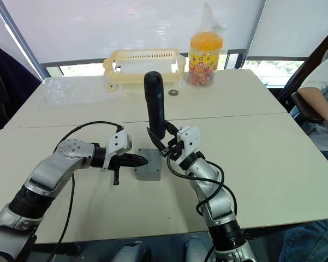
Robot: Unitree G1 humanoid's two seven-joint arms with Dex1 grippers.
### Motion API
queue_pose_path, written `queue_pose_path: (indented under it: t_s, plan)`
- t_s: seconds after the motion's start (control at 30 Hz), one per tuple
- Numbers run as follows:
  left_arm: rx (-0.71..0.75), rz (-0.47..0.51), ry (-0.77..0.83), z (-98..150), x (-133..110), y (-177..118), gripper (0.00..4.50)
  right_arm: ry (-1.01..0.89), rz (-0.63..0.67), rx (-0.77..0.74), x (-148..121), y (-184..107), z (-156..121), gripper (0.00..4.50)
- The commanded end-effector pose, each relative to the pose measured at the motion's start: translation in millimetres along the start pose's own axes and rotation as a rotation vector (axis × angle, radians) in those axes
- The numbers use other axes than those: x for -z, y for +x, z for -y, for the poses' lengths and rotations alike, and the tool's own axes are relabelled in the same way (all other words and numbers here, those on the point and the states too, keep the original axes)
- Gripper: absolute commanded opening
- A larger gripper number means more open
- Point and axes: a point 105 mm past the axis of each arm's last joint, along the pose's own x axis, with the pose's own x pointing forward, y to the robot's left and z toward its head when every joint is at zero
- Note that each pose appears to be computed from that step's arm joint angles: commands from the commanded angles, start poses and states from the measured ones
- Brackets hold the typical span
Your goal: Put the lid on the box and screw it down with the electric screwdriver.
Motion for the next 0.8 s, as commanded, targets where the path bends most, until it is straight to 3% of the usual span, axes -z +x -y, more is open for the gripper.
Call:
queue_pose_path:
  t_s: [0.03,0.8]
  plan:
    - [0.007,-0.035,-0.015,3,9,1,0.00,0.041,-0.133,-0.001,36,-9,-4,1.77]
    - [0.003,-0.034,-0.018,4,9,0,0.00,0.041,-0.169,-0.010,53,-12,-6,1.77]
